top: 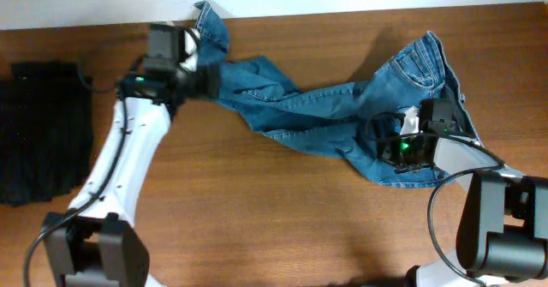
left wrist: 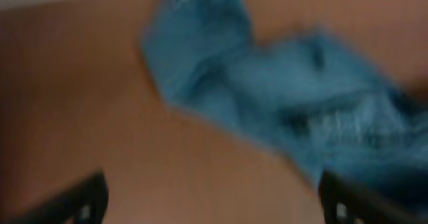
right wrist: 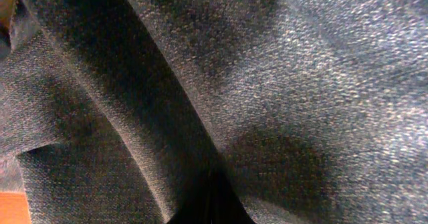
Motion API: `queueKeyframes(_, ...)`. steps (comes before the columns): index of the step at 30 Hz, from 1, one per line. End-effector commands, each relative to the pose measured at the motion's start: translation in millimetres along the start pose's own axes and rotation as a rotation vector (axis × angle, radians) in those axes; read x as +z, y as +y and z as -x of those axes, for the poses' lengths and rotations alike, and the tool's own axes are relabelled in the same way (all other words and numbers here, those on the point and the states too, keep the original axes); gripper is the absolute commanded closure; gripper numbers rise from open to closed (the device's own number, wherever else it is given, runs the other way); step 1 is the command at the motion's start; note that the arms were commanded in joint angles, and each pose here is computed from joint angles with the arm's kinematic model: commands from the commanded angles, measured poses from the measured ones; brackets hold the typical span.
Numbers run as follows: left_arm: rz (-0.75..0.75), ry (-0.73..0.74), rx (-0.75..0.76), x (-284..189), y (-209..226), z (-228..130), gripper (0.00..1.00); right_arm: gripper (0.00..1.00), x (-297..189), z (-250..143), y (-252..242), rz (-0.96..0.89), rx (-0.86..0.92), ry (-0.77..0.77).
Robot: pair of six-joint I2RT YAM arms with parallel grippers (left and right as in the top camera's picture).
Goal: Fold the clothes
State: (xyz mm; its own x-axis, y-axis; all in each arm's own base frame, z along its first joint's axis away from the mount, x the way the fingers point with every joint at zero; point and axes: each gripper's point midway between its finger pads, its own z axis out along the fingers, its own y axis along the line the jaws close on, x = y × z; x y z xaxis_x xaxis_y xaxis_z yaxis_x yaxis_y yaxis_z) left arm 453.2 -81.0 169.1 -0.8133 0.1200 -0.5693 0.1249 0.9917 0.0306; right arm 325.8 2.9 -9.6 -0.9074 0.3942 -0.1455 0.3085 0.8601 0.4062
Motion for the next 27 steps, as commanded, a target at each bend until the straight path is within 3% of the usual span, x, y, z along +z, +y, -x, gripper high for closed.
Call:
queueKeyframes(1, -0.067, 0.14, -0.086, 25.0, -29.7, -41.7, 0.01, 0.96, 36.4, -87.5, -35.1, -0.104, 0.08, 0.272)
queueKeyframes(14, -0.083, 0.224, -0.112, 86.2, -54.2, -73.1, 0.01, 0.96, 36.1, -88.1, -35.7, -0.109, 0.081, 0.274)
queueKeyframes(27, -0.076, 0.242, -0.108, 88.2, -53.1, -78.0, 0.01, 0.95, 36.1, -88.1, -35.7, -0.109, 0.081, 0.274)
